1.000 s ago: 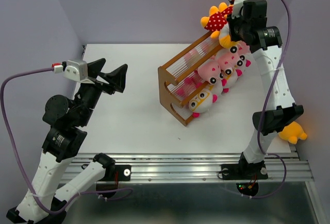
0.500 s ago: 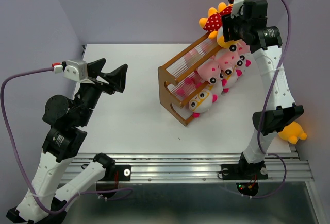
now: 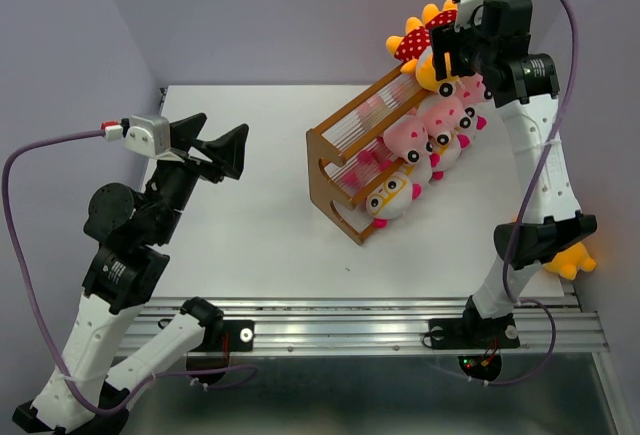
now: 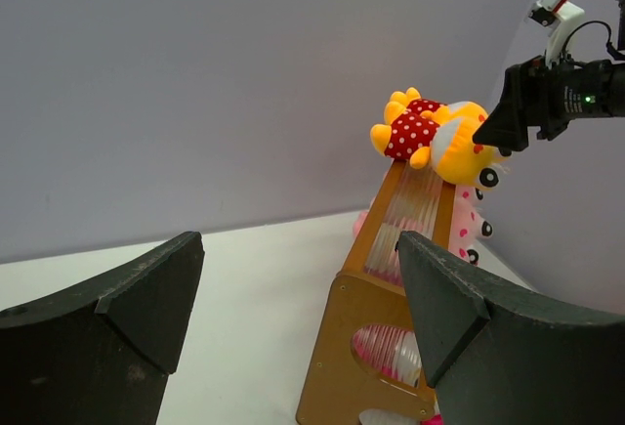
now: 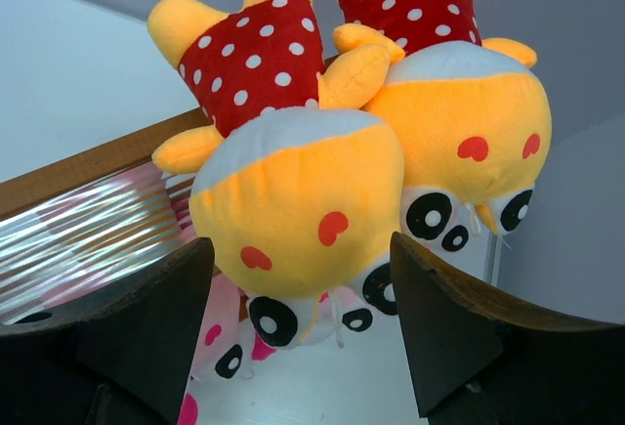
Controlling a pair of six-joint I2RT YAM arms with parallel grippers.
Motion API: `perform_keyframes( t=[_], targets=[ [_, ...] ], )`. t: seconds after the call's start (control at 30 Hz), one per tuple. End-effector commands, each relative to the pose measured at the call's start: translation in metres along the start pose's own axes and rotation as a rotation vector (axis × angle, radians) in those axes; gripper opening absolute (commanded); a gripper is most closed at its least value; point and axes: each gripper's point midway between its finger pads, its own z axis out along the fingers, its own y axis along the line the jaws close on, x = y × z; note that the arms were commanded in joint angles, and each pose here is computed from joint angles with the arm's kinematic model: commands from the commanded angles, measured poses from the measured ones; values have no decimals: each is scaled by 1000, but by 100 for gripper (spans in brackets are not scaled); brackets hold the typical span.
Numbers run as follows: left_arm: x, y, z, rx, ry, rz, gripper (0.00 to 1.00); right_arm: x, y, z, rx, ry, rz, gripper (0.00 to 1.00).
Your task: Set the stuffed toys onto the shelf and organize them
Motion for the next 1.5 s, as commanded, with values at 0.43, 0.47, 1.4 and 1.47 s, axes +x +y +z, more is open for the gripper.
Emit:
perform_keyframes(
  t=[0.43, 0.47, 1.4, 1.47],
  targets=[
    [-14, -1, -6, 6, -68, -21, 92, -55, -23, -79, 59, -217, 23, 86],
    [-13, -1, -6, 6, -66, -23, 91, -52, -29, -83, 75, -211, 26, 86],
    [61, -41, 24, 189, 233, -146, 93, 294, -100, -115, 93, 666, -40, 92],
    [65, -43, 26, 203, 250, -142, 93, 316, -108, -118, 124, 731, -86, 92]
  ],
)
